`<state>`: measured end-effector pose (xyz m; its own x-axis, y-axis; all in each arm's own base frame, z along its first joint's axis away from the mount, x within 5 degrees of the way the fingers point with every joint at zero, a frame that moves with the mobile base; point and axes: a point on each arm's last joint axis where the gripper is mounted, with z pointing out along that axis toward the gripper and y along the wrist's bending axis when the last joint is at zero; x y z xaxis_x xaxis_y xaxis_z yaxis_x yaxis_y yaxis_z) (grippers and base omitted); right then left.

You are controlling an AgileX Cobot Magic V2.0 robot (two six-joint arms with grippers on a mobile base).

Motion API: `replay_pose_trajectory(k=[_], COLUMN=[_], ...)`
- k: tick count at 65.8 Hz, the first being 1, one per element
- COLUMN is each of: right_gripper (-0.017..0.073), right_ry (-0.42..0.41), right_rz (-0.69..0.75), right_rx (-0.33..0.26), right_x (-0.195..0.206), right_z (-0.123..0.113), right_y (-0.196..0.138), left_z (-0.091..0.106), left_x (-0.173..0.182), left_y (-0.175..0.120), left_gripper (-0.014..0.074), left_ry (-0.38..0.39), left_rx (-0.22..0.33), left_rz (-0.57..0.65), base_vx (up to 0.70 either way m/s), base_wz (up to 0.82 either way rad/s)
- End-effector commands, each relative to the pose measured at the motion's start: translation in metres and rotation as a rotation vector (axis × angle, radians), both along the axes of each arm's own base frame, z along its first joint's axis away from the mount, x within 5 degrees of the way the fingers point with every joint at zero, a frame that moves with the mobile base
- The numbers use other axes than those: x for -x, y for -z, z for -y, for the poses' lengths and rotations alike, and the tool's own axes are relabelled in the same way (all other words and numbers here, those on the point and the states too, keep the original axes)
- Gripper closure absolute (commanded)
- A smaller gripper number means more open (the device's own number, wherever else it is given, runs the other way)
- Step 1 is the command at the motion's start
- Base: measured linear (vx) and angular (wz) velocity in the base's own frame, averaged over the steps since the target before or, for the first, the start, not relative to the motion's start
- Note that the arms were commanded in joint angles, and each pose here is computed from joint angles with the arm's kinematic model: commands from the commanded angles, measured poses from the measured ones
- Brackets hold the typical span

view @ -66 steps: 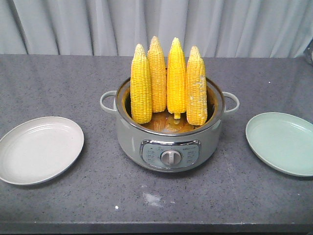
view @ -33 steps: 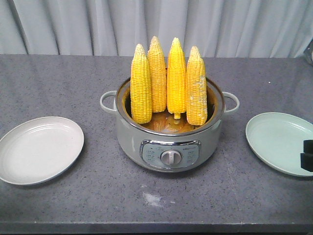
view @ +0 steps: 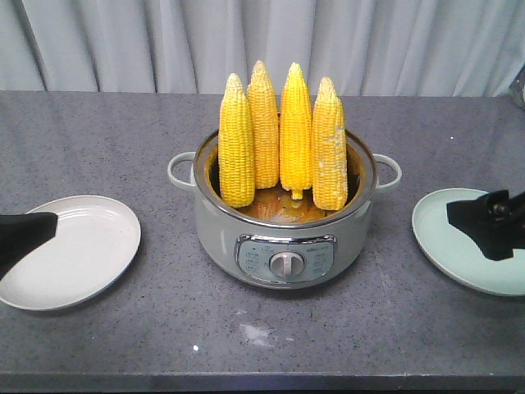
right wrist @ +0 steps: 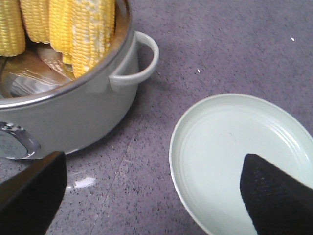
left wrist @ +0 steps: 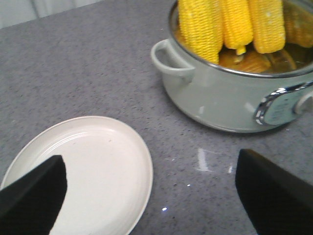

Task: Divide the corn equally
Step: 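Reach the right gripper to the corn cob nearest it and grasp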

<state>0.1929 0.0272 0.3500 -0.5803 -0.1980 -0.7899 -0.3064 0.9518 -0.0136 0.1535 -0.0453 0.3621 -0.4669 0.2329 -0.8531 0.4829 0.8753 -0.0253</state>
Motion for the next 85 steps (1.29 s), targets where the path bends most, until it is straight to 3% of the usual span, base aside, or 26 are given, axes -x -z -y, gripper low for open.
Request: replay_pose_trajectory(k=[1,10,18,46,59,85], right_gripper=[-0.0113,-0.0108,-0.0104,-0.0060,-0.0050,0.0054], right_ry=[-0.052,-0.135,-0.185,-0.233,-0.234,-0.288], right_rz=[0.103,0.115,0.117,0.016,0.012,-0.008], right_rx=[0.004,0.016,0.026,-0.064,-0.067,-0.122], right_x=[-0.018,-0.045,-0.075,-0.170,-0.203,-0.230], right_z=[-0.006,-0.026,-0.044,-0.076,-0.084,-0.096], right_y=[-0.023,-0.035,-0.038,-0.037,-0.027,-0.007], left_z=[0.013,0.030,0.037,0.038,0.039,0.039], left_x=[-0.004,-0.010,-0.012,-0.010,-0.009,-0.009], left_y=[-0.015,-0.009,-0.005,-0.003,-0.002,-0.001], left_gripper=[-0.0074,-0.0064,-0.0051,0.0036,0.0036,0.0036], left_ry=[0.063,0.149,0.181,0.201,0.211,0.214], left_rx=[0.050,0.047,0.045,0.037,0.034,0.033], left_rz=[0.079,0.053,0.035,0.009,-0.006,-0.011], base_vx=[0.00,0.00,0.00,0.00,0.00,0.00], base_wz=[0.00,0.00,0.00,0.00,0.00,0.00])
